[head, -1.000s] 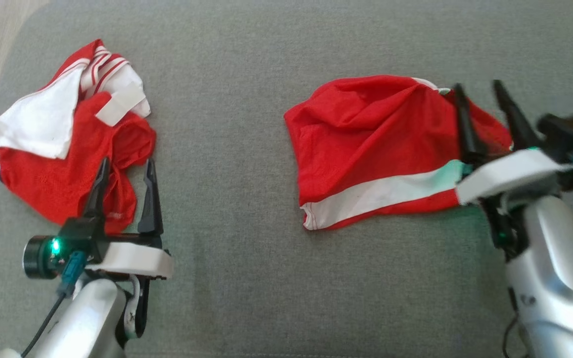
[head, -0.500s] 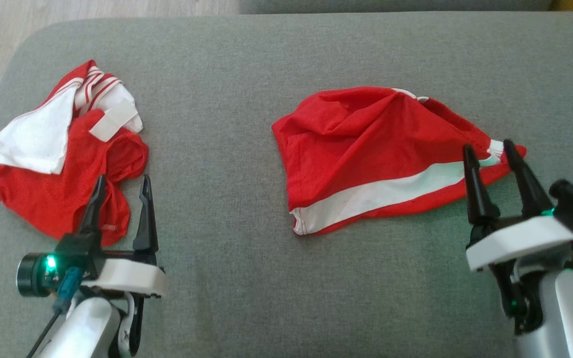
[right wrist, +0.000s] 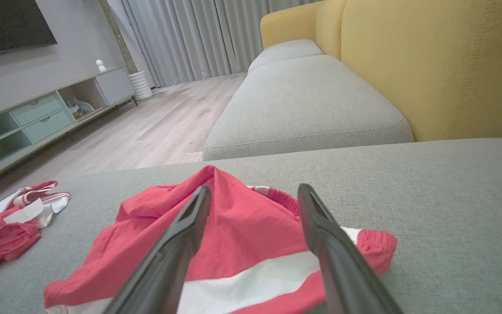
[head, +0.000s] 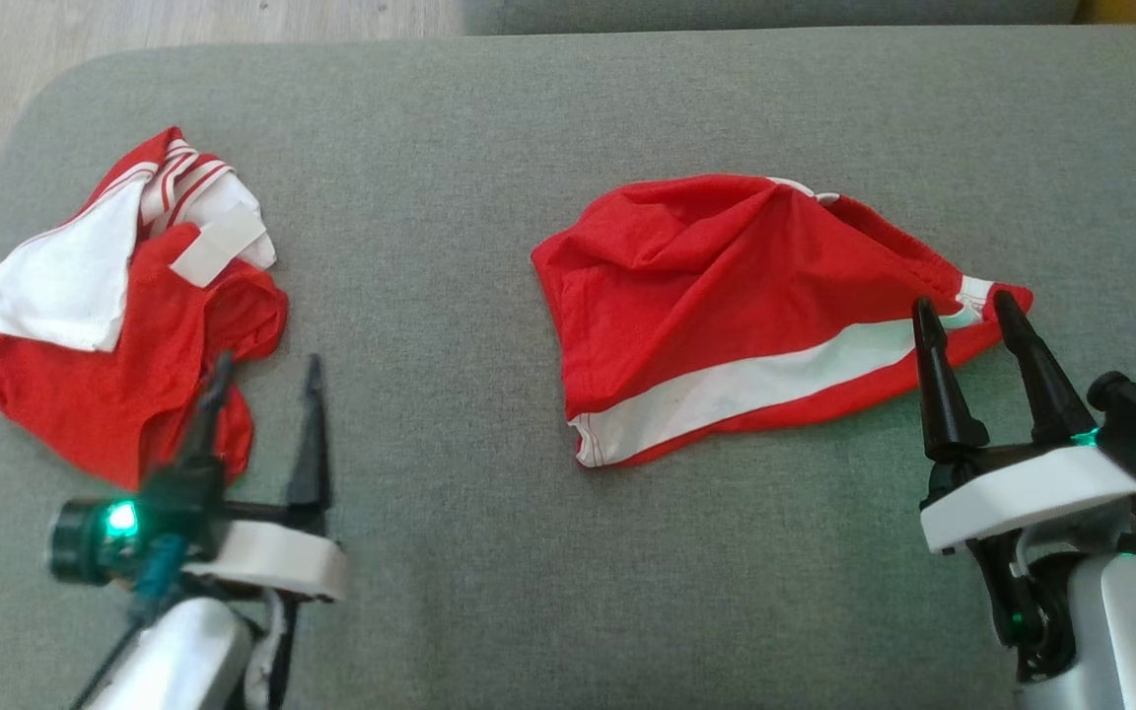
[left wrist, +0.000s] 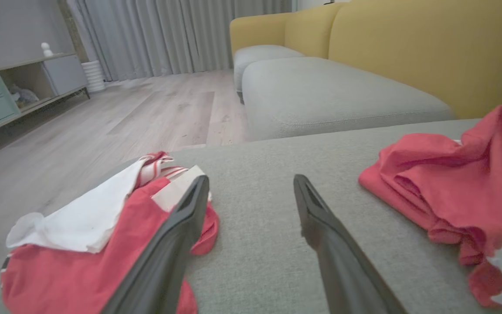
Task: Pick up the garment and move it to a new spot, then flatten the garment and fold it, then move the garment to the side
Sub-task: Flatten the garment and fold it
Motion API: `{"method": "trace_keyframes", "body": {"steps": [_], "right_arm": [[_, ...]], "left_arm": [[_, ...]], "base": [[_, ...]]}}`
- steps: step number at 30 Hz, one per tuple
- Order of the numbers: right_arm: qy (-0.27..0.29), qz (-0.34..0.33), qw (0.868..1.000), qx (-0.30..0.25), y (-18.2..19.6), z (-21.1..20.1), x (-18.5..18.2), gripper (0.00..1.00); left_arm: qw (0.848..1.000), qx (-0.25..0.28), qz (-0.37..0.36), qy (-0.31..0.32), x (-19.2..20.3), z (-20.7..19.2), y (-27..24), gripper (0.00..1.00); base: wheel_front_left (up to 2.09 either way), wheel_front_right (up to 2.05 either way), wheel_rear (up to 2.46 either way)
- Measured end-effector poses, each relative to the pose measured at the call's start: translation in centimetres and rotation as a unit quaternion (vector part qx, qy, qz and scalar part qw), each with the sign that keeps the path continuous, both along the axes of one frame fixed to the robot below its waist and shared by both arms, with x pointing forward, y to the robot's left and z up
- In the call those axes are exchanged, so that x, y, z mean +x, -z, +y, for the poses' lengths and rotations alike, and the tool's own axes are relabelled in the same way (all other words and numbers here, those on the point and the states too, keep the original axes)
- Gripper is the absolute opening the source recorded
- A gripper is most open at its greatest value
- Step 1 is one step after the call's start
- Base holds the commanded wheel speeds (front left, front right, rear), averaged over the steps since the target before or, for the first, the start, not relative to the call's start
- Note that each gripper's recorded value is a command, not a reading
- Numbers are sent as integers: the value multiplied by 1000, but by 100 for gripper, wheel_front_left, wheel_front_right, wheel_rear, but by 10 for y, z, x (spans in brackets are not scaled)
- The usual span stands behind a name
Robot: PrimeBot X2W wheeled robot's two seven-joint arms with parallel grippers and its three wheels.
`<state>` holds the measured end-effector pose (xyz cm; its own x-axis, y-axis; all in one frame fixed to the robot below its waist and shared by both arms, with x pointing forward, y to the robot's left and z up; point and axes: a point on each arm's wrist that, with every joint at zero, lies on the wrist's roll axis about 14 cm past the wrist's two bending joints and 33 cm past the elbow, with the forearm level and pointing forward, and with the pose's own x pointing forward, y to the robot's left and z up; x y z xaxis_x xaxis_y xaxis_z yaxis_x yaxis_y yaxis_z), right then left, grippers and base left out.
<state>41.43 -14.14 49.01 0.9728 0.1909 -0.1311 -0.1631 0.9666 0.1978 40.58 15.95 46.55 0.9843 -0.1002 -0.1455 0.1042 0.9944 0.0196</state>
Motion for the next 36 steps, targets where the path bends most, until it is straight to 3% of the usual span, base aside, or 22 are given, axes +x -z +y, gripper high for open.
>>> {"method": "trace_keyframes", "body": {"steps": [7,14,22,28,29,30,36], "right_arm": [[1,11,1000,-5,7,-1,2,100],[7,26,1000,-8,17,-5,3,100],[19,38,999,-11,24,-14,3,100],[29,57,998,-16,34,-22,3,100],[32,61,997,-22,37,-25,2,100],[35,65,997,-29,40,-29,2,100],[54,84,993,-64,52,-61,12,100]], "left_arm": [[994,-14,22,105,4,-69,-5,100],[974,-50,86,204,-10,-144,13,100],[953,-55,193,227,-31,-166,68,100],[947,-65,208,238,-30,-175,79,100],[945,-68,210,242,-29,-177,79,43],[943,-71,213,244,-28,-178,80,0],[941,-68,219,248,-23,-178,85,0]], "base": [[0,0,0],[0,0,0],[0,0,0],[0,0,0],[0,0,0],[0,0,0],[0,0,0]]}}
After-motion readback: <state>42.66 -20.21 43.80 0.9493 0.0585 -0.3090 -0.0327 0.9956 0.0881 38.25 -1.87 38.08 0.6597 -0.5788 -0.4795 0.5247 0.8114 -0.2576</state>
